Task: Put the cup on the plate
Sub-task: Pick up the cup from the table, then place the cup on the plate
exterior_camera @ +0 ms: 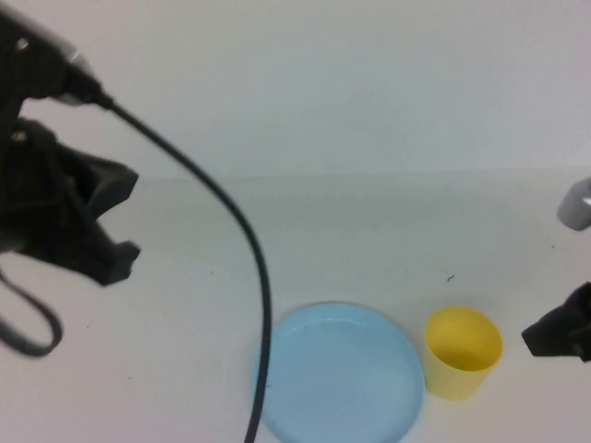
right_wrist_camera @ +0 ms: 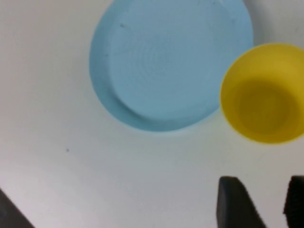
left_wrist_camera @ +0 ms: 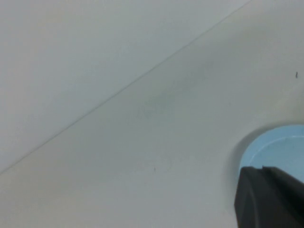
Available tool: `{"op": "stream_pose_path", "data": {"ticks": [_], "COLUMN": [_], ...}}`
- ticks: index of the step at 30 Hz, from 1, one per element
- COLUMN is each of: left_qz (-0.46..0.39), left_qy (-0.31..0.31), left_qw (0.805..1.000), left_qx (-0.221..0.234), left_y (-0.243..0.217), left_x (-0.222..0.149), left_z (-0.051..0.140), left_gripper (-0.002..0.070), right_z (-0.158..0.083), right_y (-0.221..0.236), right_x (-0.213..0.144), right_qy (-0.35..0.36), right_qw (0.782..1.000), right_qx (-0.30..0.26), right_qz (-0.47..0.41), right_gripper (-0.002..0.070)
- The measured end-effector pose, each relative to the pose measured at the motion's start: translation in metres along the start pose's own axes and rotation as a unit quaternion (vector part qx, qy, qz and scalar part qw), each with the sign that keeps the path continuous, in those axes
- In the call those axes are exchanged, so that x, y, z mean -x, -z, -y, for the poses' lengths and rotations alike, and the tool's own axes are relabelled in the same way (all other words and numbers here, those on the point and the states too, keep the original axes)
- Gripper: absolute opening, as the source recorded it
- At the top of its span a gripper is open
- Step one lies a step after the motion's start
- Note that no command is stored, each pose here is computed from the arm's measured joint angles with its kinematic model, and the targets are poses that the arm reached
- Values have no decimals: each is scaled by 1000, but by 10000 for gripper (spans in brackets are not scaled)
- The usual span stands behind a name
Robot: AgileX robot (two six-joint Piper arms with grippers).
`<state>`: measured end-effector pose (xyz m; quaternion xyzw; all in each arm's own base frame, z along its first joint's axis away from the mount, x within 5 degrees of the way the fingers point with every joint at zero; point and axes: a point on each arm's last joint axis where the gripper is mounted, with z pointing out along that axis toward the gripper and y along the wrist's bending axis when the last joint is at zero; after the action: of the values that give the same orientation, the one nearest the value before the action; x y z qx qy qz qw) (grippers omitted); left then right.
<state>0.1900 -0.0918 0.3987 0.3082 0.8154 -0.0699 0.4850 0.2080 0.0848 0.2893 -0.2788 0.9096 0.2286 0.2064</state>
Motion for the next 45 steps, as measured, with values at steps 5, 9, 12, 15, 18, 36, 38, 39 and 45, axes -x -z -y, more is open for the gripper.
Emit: {"op": "stream_pose_path", "data": {"ticks": [5, 9, 12, 15, 18, 36, 38, 39, 45], "left_qz": [-24, -36, -26, -19, -23, -46, -48, -48, -21], "left_qy": [-1, 13, 18, 19, 19, -2, -5, -12, -10], "left_qw": [999, 998, 998, 998, 998, 997, 996, 996, 995], "left_qx": [34, 46, 48, 50, 50, 65, 69, 74, 96], "left_y": [20, 24, 31, 36, 38, 38, 38, 37, 43], "left_x": [-40, -68, -79, -83, -85, -90, -91, -94, -121], "left_z": [5, 10, 14, 15, 16, 13, 13, 12, 17], "left_gripper": [1, 1, 1, 1, 1, 0, 0, 0, 0], "right_z": [16, 27, 38, 49, 58, 79, 80, 80, 63], "right_y": [-11, -22, -35, -49, -65, -136, -129, -125, -95], "right_x": [32, 49, 61, 69, 72, 65, 70, 74, 111], "right_qy": [21, 25, 24, 22, 14, 40, 54, 56, 61], "right_qw": [999, 997, 995, 993, 992, 978, 974, 973, 973], "right_qx": [-33, -25, -25, -32, -34, -54, -63, -67, -70], "right_qz": [-35, -75, -95, -108, -120, -198, -209, -215, -211], "right_gripper": [252, 333, 404, 428, 435, 120, 53, 40, 30]}}
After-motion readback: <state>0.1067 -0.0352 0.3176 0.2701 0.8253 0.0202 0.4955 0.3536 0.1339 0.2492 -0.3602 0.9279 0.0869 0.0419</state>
